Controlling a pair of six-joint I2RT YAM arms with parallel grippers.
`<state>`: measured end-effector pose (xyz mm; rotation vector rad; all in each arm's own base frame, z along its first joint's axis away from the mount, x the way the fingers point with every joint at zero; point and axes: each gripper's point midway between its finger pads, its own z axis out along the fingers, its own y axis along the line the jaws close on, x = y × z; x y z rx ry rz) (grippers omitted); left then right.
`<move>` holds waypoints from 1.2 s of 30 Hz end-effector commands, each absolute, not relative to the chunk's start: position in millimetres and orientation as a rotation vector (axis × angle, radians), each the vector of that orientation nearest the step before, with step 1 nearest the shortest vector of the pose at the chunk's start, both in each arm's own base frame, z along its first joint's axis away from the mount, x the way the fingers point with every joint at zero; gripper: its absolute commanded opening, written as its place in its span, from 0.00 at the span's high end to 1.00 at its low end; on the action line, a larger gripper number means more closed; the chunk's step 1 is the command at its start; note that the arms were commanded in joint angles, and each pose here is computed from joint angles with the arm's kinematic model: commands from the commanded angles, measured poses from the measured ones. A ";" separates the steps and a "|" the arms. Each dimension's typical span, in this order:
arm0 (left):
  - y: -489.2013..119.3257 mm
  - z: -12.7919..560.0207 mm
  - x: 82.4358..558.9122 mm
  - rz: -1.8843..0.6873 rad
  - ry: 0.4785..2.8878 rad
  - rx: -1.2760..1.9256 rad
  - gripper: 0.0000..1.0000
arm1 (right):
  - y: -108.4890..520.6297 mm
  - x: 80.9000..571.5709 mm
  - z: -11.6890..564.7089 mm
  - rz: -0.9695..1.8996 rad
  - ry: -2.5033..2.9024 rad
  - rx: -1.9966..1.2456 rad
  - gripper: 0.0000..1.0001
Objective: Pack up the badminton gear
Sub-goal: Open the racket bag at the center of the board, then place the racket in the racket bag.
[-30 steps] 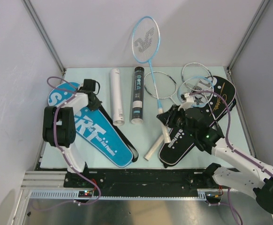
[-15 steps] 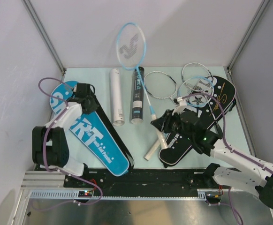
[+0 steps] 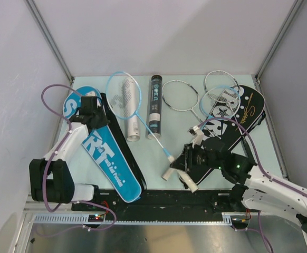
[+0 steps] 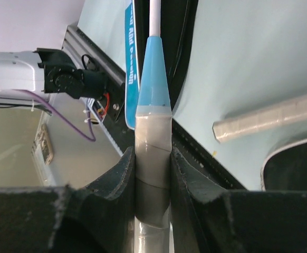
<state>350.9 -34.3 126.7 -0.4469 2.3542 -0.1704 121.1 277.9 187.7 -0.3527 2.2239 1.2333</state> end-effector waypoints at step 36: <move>-80.6 147.6 331.8 -0.562 2.277 -0.458 1.00 | 360.4 122.8 169.3 1.402 2.170 -0.426 1.00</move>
